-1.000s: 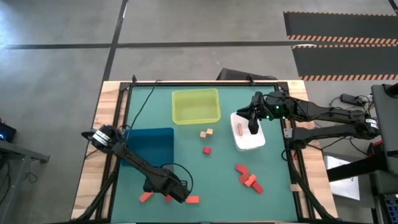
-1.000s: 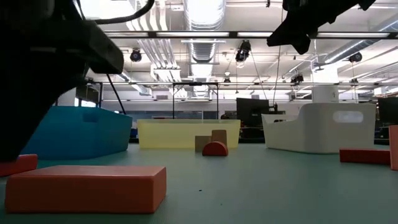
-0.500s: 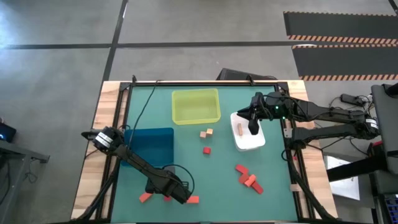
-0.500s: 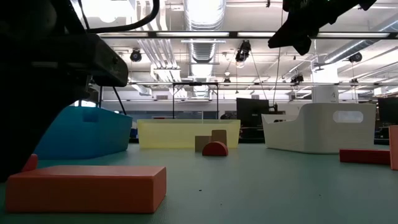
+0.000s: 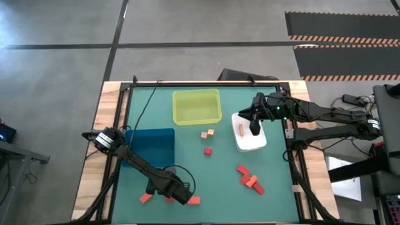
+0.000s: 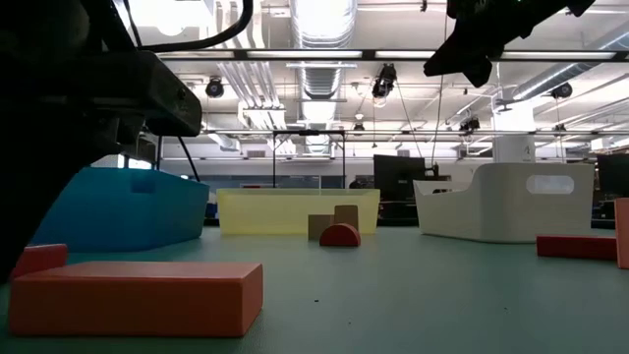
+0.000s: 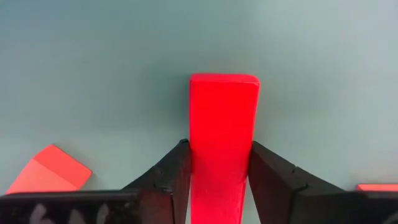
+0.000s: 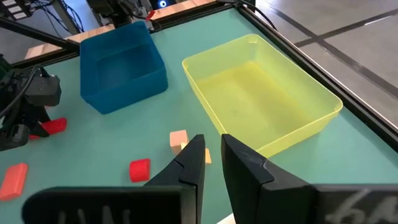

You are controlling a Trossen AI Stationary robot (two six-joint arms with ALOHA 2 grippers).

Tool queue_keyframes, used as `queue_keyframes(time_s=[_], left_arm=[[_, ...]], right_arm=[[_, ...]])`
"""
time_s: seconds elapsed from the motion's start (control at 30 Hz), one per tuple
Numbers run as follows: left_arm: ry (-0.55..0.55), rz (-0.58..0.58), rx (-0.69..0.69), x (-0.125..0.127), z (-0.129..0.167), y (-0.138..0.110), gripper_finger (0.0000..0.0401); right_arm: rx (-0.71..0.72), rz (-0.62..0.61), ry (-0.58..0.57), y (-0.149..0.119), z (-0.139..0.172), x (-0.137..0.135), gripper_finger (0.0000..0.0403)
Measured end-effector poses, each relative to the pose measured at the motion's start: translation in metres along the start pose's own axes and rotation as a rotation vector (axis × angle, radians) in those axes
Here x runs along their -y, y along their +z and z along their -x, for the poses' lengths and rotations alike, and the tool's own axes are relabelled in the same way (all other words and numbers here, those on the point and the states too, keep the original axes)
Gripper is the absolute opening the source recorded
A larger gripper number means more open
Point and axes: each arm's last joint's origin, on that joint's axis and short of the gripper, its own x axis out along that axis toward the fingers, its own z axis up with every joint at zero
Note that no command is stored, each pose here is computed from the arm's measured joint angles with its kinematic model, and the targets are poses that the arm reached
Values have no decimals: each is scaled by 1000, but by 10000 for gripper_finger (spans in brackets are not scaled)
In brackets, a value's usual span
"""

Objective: Sort & place blocks by color
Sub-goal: Put the red block into the dark blue bin

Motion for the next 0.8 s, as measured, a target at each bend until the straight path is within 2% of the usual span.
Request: queue_keyframes(time_s=[0.17,0.27,0.43,0.6,0.8], left_arm=[[-19,-34,-47,-2,16,-2,125],[-67,-113,-87,-2,35,-5,128],[-205,-400,-183,-6,84,-11,130],[-356,-757,-329,-20,136,-12,132],[-502,-977,-321,-47,184,6,133]], right_arm=[[0,0,0,0,0,0,43],[0,0,-1,0,0,0,43],[2,0,-8,0,0,0,43],[3,-1,-10,0,0,0,43],[5,-9,-19,0,0,1,43]])
